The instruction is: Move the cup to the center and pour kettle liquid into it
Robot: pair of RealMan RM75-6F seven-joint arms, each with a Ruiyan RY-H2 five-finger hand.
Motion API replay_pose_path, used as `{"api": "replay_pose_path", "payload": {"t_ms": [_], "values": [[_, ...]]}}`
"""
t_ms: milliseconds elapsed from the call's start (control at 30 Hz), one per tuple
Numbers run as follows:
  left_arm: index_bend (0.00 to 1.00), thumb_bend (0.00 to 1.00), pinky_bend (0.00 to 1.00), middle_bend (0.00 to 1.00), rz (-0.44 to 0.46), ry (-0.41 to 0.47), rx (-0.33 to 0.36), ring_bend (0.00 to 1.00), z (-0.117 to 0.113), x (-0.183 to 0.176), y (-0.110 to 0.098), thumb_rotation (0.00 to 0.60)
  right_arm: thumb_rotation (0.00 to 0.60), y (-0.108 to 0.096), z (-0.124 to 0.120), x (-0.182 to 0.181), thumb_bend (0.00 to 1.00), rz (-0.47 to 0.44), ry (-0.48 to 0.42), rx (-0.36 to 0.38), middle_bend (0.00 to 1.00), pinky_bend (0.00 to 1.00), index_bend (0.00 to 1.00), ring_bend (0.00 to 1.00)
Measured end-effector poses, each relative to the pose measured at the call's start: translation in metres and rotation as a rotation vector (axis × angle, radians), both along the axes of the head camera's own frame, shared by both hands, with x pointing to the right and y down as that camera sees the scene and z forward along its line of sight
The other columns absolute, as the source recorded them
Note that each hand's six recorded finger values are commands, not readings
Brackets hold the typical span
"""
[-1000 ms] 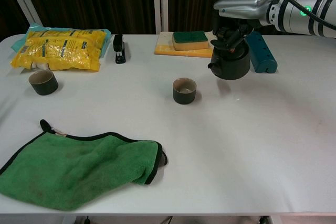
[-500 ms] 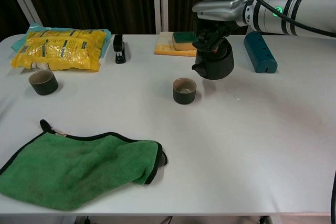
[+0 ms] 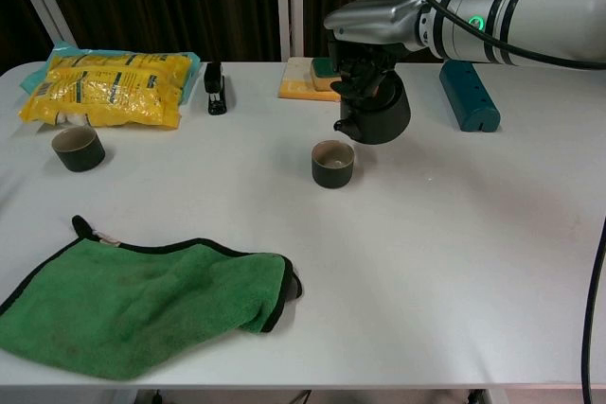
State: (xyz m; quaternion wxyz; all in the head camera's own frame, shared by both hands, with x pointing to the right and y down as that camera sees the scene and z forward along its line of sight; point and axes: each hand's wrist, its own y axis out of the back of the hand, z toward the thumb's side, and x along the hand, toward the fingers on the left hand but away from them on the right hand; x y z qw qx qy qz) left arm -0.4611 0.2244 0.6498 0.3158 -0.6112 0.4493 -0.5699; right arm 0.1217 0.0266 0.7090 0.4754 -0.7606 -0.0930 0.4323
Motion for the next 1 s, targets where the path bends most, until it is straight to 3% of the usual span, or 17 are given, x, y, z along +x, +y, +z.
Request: {"api": "replay_pose_path", "payload": {"t_ms": [1000], "values": [[0.16, 0.13, 0.25, 0.13, -0.006, 0.014, 0.006, 0.15, 0.001, -0.004, 0.001, 0.6, 0.585, 0.006, -0.003, -0.017, 0.6, -0.109, 0.097, 0.1, 1.0, 0.46, 1.0, 0.94]]}}
